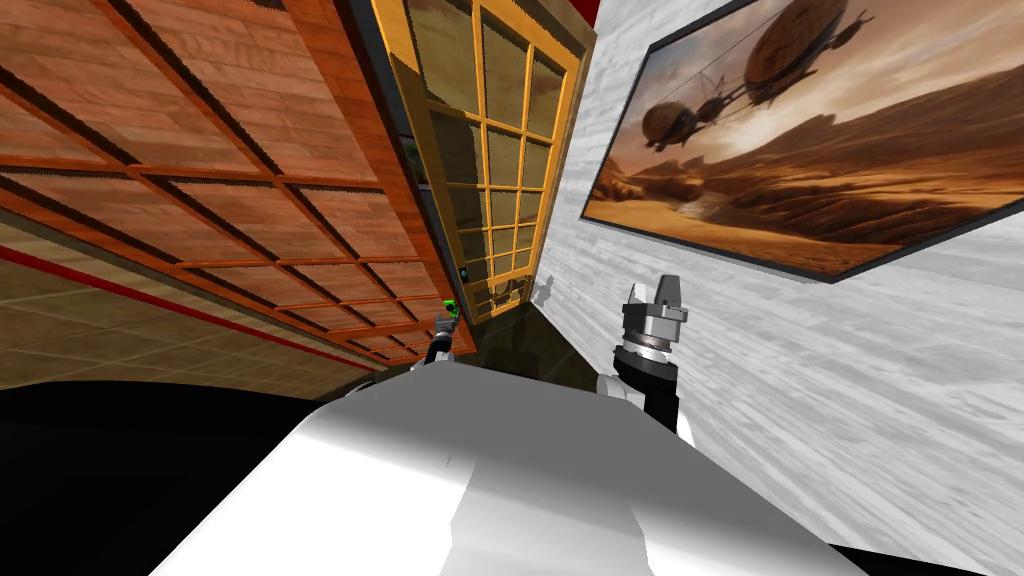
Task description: Pull the door open
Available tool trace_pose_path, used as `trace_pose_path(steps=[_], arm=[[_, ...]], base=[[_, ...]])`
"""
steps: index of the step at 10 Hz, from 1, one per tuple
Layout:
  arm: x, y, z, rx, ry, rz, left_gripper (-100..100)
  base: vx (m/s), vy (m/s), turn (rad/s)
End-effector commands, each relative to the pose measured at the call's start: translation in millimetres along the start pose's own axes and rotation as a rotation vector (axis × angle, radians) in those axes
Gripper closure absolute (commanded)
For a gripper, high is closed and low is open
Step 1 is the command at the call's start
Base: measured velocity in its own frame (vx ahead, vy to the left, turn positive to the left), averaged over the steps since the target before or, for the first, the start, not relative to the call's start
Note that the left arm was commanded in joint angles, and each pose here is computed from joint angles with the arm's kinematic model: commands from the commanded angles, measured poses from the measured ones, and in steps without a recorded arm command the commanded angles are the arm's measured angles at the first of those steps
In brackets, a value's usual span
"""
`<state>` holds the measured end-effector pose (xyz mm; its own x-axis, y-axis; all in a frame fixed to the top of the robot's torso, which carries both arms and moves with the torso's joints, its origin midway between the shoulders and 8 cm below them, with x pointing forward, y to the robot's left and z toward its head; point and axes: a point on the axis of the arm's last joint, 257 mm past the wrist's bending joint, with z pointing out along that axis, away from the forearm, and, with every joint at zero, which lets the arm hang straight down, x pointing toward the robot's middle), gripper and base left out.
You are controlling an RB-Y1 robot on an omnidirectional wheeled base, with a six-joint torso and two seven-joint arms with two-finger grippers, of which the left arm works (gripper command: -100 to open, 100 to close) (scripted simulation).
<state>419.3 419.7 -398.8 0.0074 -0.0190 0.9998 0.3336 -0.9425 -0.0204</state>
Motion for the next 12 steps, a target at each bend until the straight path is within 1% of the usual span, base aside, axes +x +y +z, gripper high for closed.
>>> trace_pose_path(steps=[1, 2, 3, 4, 9, 12], arm=[[-0.3, -19.9, -4.0, 0.02, 0.002, -0.003, -100], [0.2, -31.5, -5.3, 0.03, 0.003, -0.003, -100], [0.8, -21.9, -5.3, 0.023, 0.002, -0.002, -100], [0.8, -21.9, -5.3, 0.023, 0.002, -0.002, 100], [0.8, -21.9, -5.3, 0.023, 0.002, -0.002, 100], [0.6, -17.0, -10.3, -0.027, 0.003, -0.006, 100]], base=[[0.24, 0.041, -0.116], [0.203, 0.038, -0.113], [0.084, 0.017, -0.003], [-0.015, -0.006, 0.009], [-0.015, 0.001, 0.0], [-0.201, 0.036, -0.11]])
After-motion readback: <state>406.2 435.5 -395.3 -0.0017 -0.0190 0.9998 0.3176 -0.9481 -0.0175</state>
